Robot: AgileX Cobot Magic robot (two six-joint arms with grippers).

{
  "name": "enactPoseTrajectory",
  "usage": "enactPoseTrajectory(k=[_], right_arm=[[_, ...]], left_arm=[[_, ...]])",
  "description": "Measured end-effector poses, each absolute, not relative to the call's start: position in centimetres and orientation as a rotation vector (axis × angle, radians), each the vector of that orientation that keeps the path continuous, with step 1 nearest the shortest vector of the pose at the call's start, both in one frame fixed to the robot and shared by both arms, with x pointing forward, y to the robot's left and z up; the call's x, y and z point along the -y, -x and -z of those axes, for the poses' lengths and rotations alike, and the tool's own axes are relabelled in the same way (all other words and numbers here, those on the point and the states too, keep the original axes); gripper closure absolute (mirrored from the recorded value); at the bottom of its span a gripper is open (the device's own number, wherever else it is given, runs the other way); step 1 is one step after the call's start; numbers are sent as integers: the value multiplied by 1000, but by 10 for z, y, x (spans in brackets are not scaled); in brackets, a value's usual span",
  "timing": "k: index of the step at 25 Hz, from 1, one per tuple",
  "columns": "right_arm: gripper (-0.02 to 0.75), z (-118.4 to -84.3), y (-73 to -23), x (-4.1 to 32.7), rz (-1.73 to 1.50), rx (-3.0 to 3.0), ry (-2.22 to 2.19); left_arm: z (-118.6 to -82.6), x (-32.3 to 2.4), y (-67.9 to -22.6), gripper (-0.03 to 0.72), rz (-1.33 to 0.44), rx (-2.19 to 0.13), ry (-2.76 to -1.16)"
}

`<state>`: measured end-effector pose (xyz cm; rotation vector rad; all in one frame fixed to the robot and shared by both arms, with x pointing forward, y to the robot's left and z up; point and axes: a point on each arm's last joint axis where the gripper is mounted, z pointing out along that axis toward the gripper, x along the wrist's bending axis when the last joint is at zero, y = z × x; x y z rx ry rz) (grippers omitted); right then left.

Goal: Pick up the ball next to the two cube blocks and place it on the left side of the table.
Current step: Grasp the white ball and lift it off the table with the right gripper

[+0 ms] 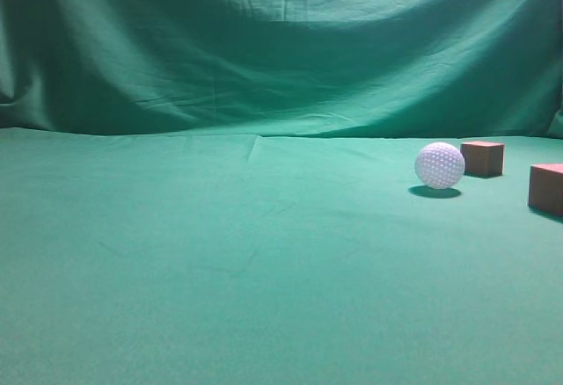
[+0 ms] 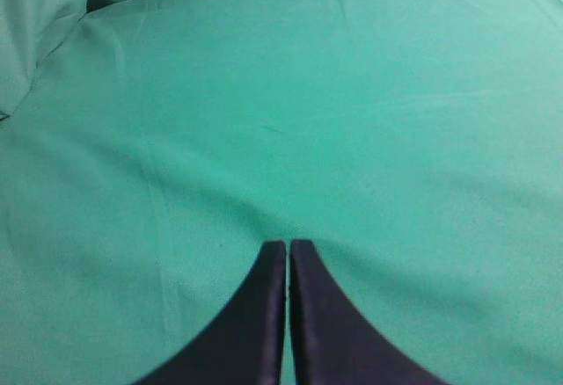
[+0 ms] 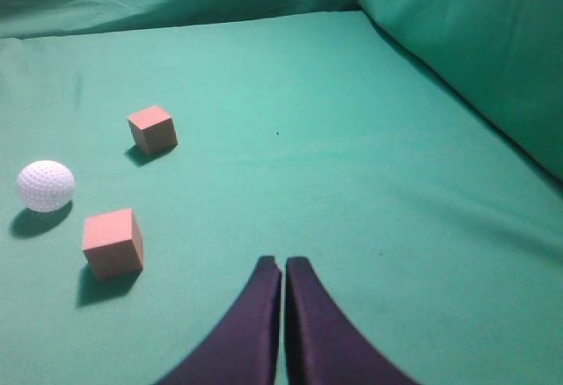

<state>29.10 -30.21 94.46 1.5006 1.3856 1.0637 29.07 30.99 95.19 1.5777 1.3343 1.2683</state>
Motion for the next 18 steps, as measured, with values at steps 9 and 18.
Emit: enactPoseTrajectory(k=[9,18], right_arm=[[738,-945,-291,302,-1064,-1386,-1501],[738,-945,-291,302,-1064,-1386,-1501]], left_arm=[[-952,-310,-291,688,-1268,-1334,-1578],[-952,-310,-291,688,-1268,-1334,-1578]])
